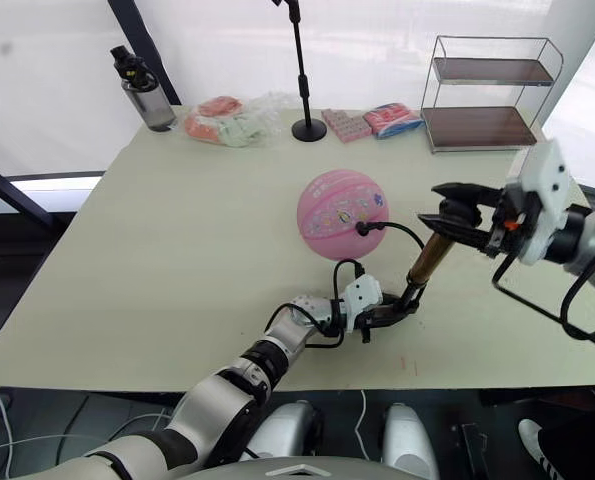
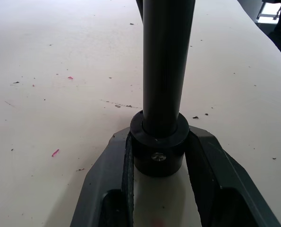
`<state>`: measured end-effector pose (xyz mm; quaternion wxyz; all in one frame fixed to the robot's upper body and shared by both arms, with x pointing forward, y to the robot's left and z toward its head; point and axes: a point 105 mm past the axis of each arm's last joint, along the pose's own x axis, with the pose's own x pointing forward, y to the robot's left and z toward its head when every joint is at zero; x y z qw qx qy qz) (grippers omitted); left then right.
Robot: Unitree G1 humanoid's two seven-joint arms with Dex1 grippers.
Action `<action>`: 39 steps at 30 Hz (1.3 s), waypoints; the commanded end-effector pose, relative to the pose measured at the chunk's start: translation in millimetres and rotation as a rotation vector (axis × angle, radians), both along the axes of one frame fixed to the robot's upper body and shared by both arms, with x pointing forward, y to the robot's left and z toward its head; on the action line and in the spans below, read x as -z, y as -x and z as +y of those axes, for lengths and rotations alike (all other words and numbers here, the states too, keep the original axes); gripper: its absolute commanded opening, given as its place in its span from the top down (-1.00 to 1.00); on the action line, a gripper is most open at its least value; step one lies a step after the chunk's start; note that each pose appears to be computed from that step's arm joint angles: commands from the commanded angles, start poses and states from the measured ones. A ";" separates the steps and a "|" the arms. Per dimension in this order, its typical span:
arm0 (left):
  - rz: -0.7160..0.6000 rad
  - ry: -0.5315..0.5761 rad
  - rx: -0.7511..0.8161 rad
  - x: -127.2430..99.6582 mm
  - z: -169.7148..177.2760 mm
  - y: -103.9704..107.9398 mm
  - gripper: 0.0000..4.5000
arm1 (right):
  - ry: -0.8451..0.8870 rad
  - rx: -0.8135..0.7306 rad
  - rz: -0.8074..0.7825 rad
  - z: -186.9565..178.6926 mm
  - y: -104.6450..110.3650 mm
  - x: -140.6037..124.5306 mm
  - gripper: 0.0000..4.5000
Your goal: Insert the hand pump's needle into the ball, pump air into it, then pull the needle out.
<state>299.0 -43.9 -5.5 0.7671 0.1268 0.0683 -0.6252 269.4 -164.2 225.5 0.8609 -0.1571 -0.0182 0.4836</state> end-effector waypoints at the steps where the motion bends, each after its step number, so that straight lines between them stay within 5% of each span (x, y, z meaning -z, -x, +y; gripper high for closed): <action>1: 0.120 -0.116 -0.004 39.5 19.8 17.9 0.51 | 0.042 0.027 0.094 1.9 -2.2 45.0 0.17; 11: 0.119 -0.115 -0.002 39.0 18.8 17.9 0.51 | 0.018 0.074 0.135 12.2 -3.5 107.1 0.17; 15: 0.119 -0.116 -0.003 39.0 19.7 17.5 0.51 | 0.034 0.081 0.130 12.0 -1.2 113.3 0.17; 39: 0.121 -0.120 0.008 39.4 20.7 18.5 0.51 | -0.061 0.011 -0.138 -11.0 6.5 -77.6 0.17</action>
